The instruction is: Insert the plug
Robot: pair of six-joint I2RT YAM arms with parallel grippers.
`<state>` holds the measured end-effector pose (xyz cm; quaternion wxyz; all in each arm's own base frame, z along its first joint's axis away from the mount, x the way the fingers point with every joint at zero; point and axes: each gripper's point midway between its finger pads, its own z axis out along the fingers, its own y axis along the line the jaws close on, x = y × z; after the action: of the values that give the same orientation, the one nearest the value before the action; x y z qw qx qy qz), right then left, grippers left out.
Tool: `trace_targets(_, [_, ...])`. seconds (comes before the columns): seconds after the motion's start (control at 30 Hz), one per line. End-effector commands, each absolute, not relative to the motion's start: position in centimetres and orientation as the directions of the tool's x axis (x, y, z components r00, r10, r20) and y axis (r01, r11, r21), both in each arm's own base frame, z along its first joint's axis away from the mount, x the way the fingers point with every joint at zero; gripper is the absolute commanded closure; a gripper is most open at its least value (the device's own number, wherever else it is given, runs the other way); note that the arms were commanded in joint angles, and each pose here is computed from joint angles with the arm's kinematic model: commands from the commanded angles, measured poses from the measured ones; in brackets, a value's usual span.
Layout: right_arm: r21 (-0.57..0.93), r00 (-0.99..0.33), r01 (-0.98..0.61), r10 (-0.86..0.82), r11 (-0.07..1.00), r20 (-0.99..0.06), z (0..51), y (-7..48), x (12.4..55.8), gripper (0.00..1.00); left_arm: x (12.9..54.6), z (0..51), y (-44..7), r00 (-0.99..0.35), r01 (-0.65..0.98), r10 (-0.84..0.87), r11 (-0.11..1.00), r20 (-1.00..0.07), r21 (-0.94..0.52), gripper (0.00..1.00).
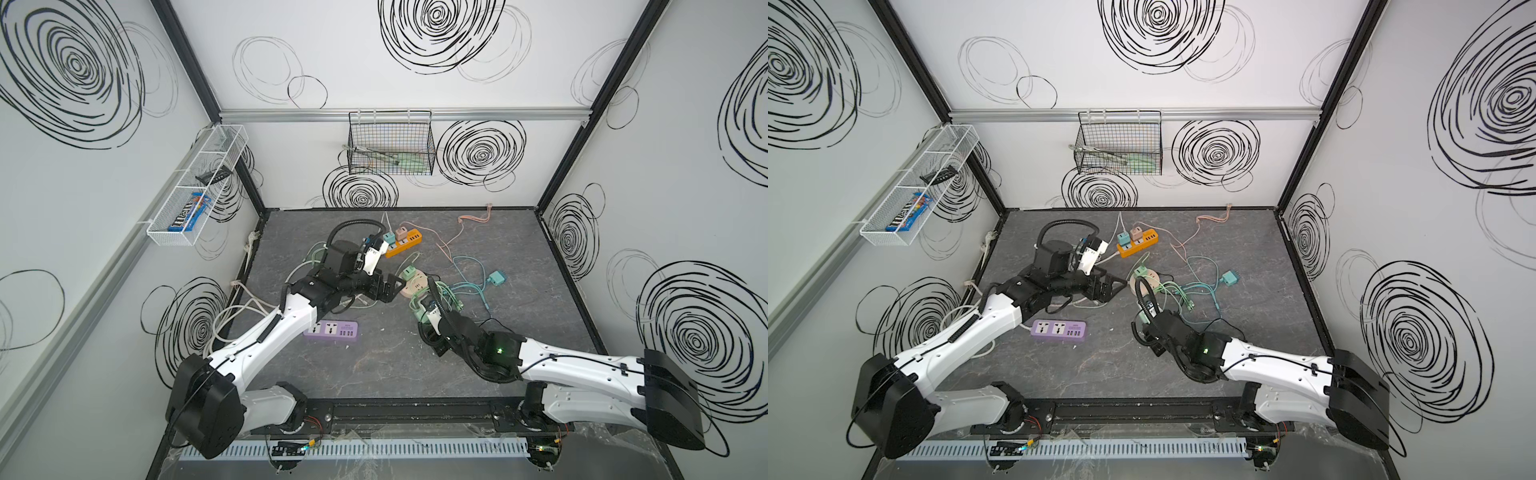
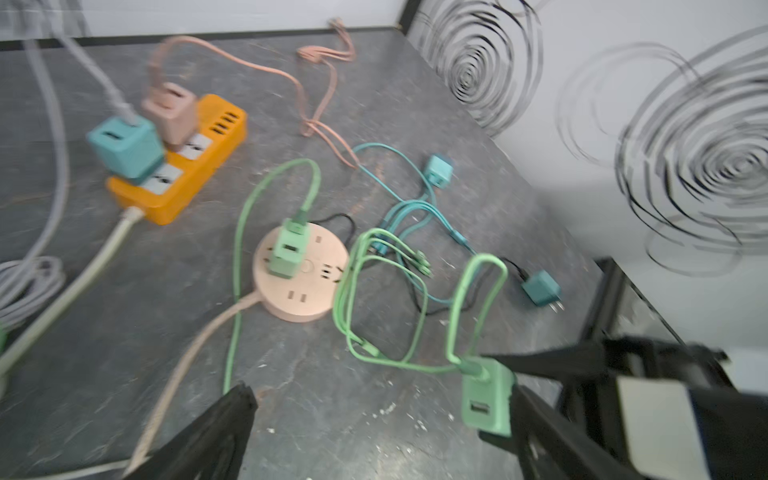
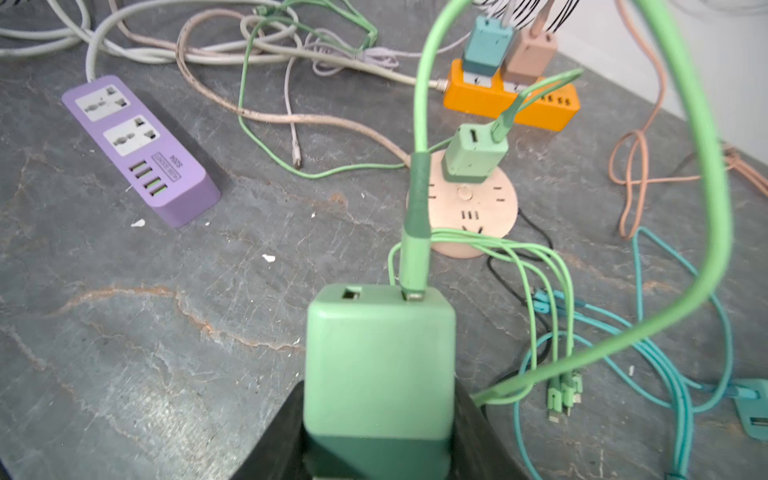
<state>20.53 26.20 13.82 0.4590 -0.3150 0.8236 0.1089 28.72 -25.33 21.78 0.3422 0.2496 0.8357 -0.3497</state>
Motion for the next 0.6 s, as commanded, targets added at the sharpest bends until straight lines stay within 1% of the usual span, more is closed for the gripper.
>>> trace_targets(0.0, [-0.138, -0.277, -0.585, -0.356, 0.799, -0.893, 17.0, 26.1, 21.5, 0.57, 24.2, 23.1, -27.2, -0.594, 0.781, 0.293, 0.431, -0.749, -0.452, 0.01])
trace_targets(0.1, [-0.153, -0.213, -0.627, -0.357, 0.764, -0.909, 18.2, 26.6, 21.1, 0.56, 23.0, 23.3, -27.8, -0.596, 0.793, 0.318, 0.382, -0.738, -0.476, 0.03])
trace_targets(0.23, [-0.196, -0.109, -0.673, -0.358, 0.713, -0.927, 19.8, 27.3, 20.6, 0.56, 22.3, 23.3, -29.2, -0.601, 0.796, 0.354, 0.347, -0.716, -0.497, 0.10])
trace_targets(0.3, [-0.230, -0.058, -0.681, -0.364, 0.696, -0.929, 20.3, 27.4, 20.5, 0.56, 22.5, 23.4, -29.8, -0.609, 0.791, 0.354, 0.344, -0.710, -0.506, 0.14])
trace_targets(0.4, [-0.258, -0.026, -0.661, -0.365, 0.705, -0.931, 21.1, 27.1, 20.8, 0.56, 23.0, 23.3, -30.2, -0.628, 0.775, 0.340, 0.351, -0.700, -0.525, 0.21])
trace_targets(0.47, [-0.270, -0.010, -0.658, -0.367, 0.703, -0.930, 21.5, 27.1, 20.8, 0.56, 23.3, 23.1, -30.4, -0.642, 0.763, 0.328, 0.358, -0.693, -0.537, 0.27])
trace_targets(0.57, [-0.289, 0.020, -0.673, -0.373, 0.681, -0.928, 21.9, 27.4, 20.5, 0.56, 23.6, 23.0, -30.7, -0.656, 0.752, 0.317, 0.357, -0.685, -0.554, 0.32])
